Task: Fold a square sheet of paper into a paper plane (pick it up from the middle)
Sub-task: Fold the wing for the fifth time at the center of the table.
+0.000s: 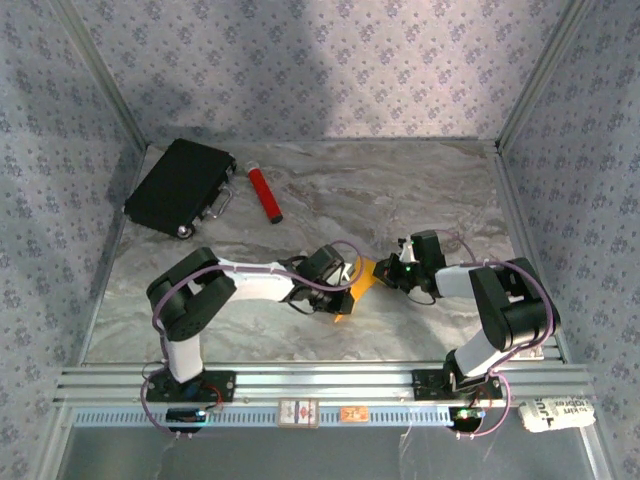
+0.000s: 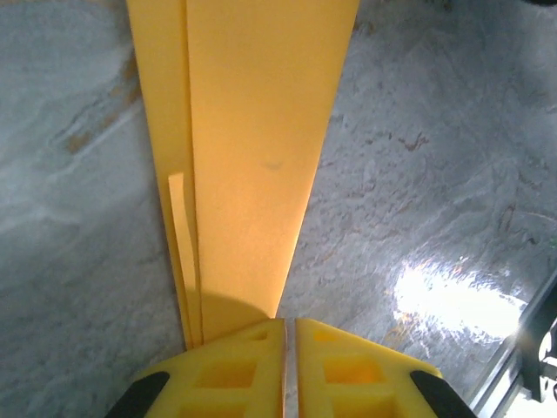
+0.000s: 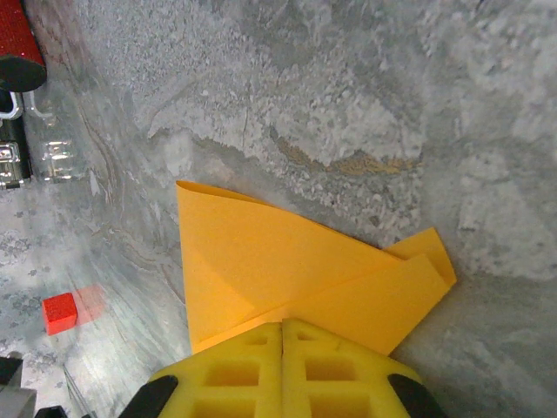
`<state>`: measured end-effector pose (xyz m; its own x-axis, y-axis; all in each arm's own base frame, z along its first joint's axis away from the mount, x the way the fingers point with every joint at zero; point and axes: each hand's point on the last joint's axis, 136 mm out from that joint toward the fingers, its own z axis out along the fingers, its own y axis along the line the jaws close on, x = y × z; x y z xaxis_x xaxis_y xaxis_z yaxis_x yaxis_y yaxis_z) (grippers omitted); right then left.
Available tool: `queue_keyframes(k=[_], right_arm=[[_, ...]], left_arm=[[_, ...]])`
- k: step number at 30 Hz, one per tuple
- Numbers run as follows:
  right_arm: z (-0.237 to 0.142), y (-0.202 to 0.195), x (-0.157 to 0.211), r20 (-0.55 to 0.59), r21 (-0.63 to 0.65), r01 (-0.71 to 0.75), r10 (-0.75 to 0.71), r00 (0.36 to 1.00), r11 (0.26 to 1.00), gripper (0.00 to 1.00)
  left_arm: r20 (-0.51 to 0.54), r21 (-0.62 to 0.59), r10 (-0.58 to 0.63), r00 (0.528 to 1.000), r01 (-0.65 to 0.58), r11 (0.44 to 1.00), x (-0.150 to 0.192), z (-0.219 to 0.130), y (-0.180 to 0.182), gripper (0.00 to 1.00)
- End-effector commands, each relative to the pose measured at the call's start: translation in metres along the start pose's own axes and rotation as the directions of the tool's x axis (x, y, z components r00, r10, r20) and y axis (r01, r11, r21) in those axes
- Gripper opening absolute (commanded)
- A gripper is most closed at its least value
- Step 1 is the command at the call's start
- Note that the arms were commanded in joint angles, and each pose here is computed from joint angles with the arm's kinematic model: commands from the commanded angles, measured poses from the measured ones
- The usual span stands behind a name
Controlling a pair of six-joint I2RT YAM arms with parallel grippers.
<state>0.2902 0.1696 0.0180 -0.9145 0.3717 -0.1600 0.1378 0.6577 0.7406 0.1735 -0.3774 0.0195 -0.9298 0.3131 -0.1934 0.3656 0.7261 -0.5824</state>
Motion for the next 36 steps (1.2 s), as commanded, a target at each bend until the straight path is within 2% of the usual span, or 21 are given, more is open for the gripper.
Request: queue_keyframes(k=[1, 6, 10, 16, 21, 29, 36], right_arm=[[-0.003, -0.056, 0.023, -0.025, 0.199, -0.098, 0.105, 0.994, 0.975, 0.06], [-0.004, -0.055, 0.023, -0.024, 0.197, -0.096, 0.103, 0.994, 0.976, 0.06], [-0.005, -0.054, 0.023, -0.025, 0.192, -0.093, 0.100, 0.995, 0.977, 0.06], [-0.006, -0.052, 0.023, -0.021, 0.188, -0.095, 0.100, 0.995, 0.978, 0.06], [-0.006, -0.053, 0.024, -0.024, 0.191, -0.093, 0.099, 0.995, 0.977, 0.06], [-0.005, -0.050, 0.022, -0.025, 0.176, -0.098, 0.104, 0.994, 0.980, 0.06], [-0.006, -0.048, 0.023, -0.027, 0.170, -0.093, 0.099, 0.995, 0.981, 0.06]], left_arm=[[-0.162, -0.167, -0.033, 0.986, 0.005, 0.986, 0.056, -0.005, 0.040, 0.11], [-0.144, -0.179, -0.030, 0.989, 0.003, 0.984, 0.058, -0.015, 0.042, 0.11], [-0.105, -0.149, -0.004, 0.995, -0.012, 0.989, 0.051, -0.025, 0.031, 0.11], [0.007, -0.040, 0.030, 1.000, -0.029, 0.999, 0.015, -0.040, -0.007, 0.11], [0.085, 0.035, 0.030, 0.996, -0.033, 0.999, -0.023, -0.038, -0.033, 0.12], [0.060, 0.017, 0.056, 0.997, -0.057, 0.998, -0.058, -0.006, -0.044, 0.12], [-0.029, -0.059, 0.042, 0.999, -0.044, 0.997, -0.044, 0.020, -0.017, 0.10]])
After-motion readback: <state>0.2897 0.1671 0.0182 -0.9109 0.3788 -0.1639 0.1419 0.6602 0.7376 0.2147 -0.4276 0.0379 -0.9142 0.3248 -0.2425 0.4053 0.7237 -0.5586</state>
